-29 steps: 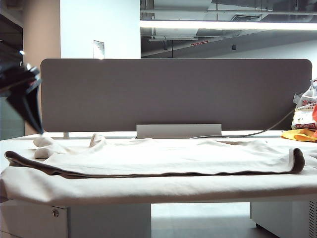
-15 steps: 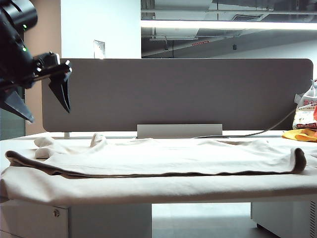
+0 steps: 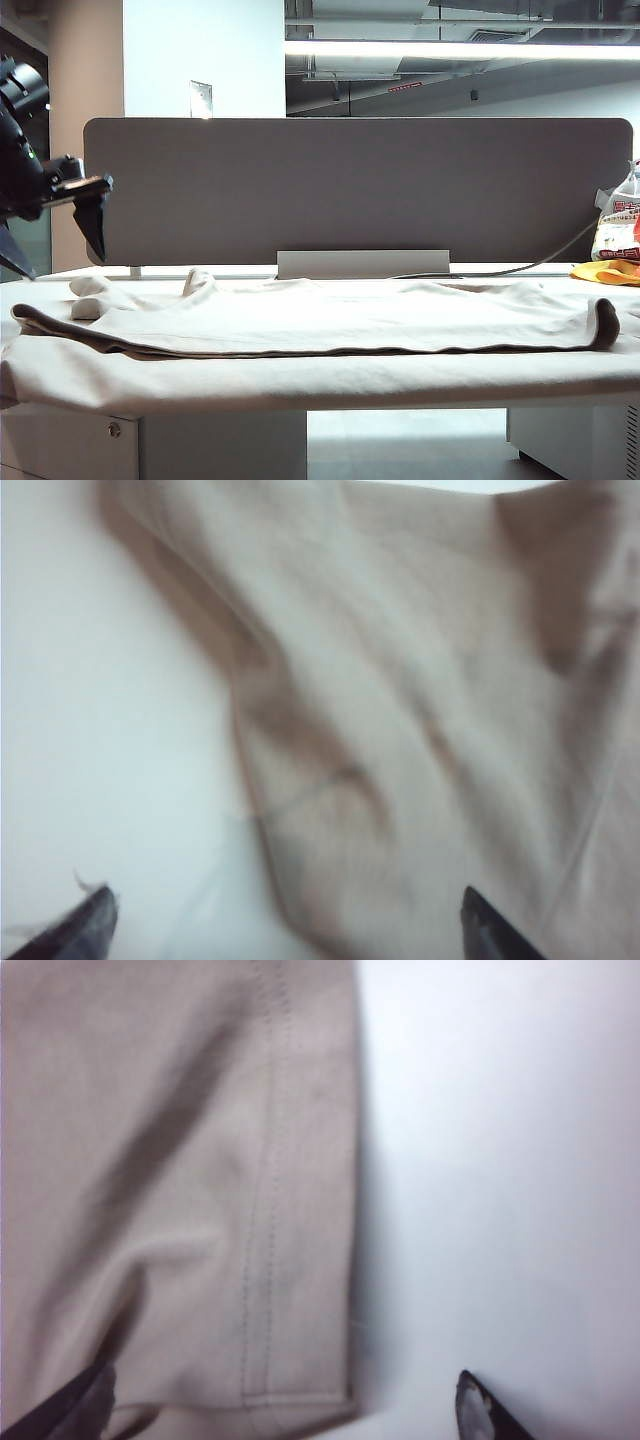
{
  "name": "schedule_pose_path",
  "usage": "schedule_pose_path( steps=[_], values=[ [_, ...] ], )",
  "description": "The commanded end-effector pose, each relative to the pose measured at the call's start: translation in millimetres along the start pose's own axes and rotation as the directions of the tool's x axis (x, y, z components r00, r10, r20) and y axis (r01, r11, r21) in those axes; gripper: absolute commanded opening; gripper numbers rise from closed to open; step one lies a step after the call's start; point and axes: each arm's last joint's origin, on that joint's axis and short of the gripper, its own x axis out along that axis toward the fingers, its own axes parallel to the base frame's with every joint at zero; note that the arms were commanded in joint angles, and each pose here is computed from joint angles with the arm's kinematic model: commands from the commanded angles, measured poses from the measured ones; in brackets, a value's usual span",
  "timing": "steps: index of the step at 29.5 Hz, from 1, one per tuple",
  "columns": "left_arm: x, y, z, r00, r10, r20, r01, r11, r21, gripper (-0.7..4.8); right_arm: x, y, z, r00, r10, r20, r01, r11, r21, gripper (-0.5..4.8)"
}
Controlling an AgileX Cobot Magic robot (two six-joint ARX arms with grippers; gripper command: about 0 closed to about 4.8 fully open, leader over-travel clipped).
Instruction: Fold the bottom side of the T-shirt horizontally towards the center, about one-third of the way, then fold the sleeve back towards the center, creating a straight line along the edge of the T-shirt, and finally fold the bottom of the T-shirt up towards the top, creating a neat rectangle.
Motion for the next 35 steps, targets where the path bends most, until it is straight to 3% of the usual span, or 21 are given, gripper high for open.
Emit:
schedule_pose_path(
  steps=[1,9,19,22,27,29,35],
  values=[
    [7,-0.8,9,1.0,-0.01,0.005,0.01,1.0,0.018,4.43,3,1,7,1.0,0.006,0.024,-0.006,1.0,-0.015,4.31],
    [35,2.0,27,1.0,-0.013,-0.018,0.013,1.0,0.011,4.3,13,0,17,0.999,-0.007,0.045,0.008,1.0,-0.019,4.31],
    [69,-4.8,24,0.996,-0.036,-0.088,0.038,0.999,0.019,4.21,31,-8,12,1.0,-0.018,0.008,0.018,1.0,-0.002,4.31],
    [73,-8.2,22,0.994,-0.044,-0.099,0.047,0.999,0.027,3.42,36,-10,10,1.0,-0.018,-0.007,0.018,1.0,0.003,4.16],
    [77,-14.9,19,0.993,-0.048,-0.112,0.053,0.998,0.043,2.12,40,-6,6,0.999,-0.013,-0.032,0.013,1.0,-0.006,1.68],
    [77,-14.7,19,0.993,-0.048,-0.112,0.053,0.998,0.043,1.46,41,-2,6,0.999,0.012,-0.034,-0.012,1.0,-0.015,1.33],
    [77,-18.1,19,0.992,-0.068,-0.109,0.074,0.996,0.049,0.4,45,9,4,0.997,0.074,-0.039,-0.075,0.996,-0.04,-0.08]
  ],
)
